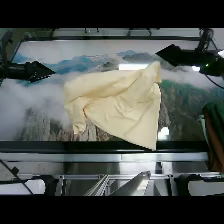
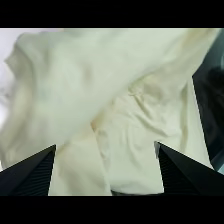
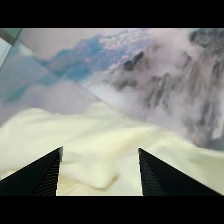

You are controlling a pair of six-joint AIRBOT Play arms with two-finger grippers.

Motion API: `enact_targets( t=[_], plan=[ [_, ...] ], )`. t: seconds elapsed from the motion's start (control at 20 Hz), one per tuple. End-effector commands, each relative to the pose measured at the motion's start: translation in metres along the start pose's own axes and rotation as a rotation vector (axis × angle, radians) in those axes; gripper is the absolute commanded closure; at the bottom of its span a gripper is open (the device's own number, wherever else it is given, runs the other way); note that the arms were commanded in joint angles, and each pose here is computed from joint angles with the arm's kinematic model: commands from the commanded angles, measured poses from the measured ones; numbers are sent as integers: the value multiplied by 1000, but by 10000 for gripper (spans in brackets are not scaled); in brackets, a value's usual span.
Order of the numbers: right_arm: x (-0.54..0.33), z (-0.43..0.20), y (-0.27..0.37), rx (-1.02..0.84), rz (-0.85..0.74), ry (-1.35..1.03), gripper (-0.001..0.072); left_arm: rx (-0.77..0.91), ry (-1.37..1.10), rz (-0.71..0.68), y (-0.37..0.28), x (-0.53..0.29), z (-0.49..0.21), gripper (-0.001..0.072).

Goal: Fold the shirts.

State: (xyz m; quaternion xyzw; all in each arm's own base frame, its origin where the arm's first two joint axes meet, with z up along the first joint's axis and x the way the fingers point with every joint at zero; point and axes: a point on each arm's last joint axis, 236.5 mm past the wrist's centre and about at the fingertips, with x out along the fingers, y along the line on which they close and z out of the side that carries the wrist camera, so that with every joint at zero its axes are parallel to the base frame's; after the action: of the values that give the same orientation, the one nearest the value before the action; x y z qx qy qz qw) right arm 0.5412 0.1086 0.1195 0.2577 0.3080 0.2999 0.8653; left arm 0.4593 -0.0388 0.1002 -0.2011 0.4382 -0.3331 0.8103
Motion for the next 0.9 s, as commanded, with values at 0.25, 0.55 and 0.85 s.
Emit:
enact_targets(
  t=[0.25,0.55,0.85],
  plan=[
    [-73,-93,-43,290,85,362,357,-383,275,83,84,-19,-69,4],
    [-92,-210,-31,527,50,516,357,-500,402,110,104,54,-153,6],
    [-106,-260,-12,584,3,507,356,-521,520,83,119,109,-171,22]
  ],
)
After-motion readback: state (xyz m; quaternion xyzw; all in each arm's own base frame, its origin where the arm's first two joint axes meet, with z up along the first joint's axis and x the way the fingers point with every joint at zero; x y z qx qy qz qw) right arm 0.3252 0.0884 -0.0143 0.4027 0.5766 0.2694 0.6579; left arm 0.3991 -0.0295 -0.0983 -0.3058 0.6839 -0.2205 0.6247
